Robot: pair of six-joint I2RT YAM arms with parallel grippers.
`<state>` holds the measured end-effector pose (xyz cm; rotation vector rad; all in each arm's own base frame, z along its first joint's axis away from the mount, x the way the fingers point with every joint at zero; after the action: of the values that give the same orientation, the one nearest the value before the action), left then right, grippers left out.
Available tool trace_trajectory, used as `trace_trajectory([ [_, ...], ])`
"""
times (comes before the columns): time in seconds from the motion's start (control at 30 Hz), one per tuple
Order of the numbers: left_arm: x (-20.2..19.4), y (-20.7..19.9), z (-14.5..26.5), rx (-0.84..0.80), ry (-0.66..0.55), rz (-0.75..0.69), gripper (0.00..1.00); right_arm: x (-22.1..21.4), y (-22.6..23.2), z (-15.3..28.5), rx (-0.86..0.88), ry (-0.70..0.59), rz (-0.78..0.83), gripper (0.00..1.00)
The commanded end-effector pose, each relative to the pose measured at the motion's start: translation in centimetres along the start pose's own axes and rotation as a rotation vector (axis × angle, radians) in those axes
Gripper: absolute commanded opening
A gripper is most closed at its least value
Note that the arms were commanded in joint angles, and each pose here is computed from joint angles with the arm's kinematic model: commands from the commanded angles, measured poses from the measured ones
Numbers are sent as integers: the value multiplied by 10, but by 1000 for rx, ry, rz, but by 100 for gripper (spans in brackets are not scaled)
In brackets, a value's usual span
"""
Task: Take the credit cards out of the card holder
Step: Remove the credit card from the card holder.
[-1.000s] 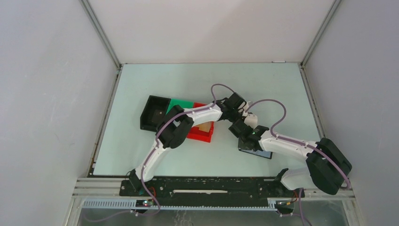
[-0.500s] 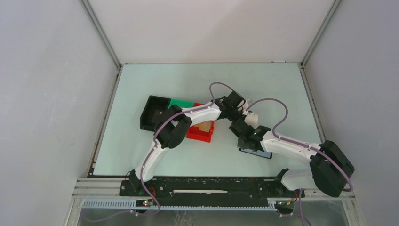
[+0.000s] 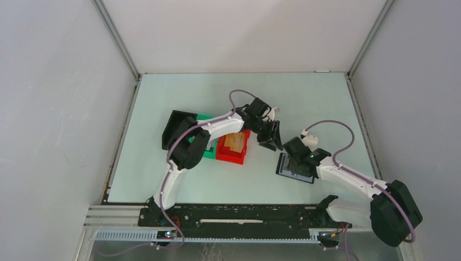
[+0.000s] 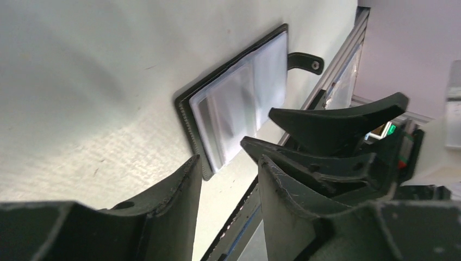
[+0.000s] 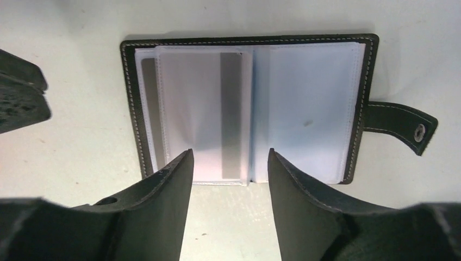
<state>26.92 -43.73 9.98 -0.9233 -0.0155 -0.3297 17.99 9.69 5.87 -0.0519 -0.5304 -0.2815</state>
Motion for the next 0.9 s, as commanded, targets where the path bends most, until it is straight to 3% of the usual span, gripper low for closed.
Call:
trace_trajectory([
  [0.0,-3,-12,13,-25,-10,-34,48,9,12,3,86,-10,-38,63],
  [0.23,-18,5,1,59,23,-49,48,11,23,-1,133,7,-65,69],
  [0.6,-21,19,-11,250,5,-136,48,-1,8,-18,-4,46,-41,70],
  [0.87,-26,13,-18,265,19,-159,49,2,-1,-12,-46,14,-58,68],
])
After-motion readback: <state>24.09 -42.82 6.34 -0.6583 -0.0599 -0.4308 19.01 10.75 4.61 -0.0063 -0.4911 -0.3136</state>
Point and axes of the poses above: each gripper's point midway between its finger pads, its own z axis back along the fingers, its own y axis along the line the jaws close on, x = y × z, the point moved 3 cm from there along z, back along the fingers, and after that the axes turned 2 degrees about z, right-handed, at the moved point
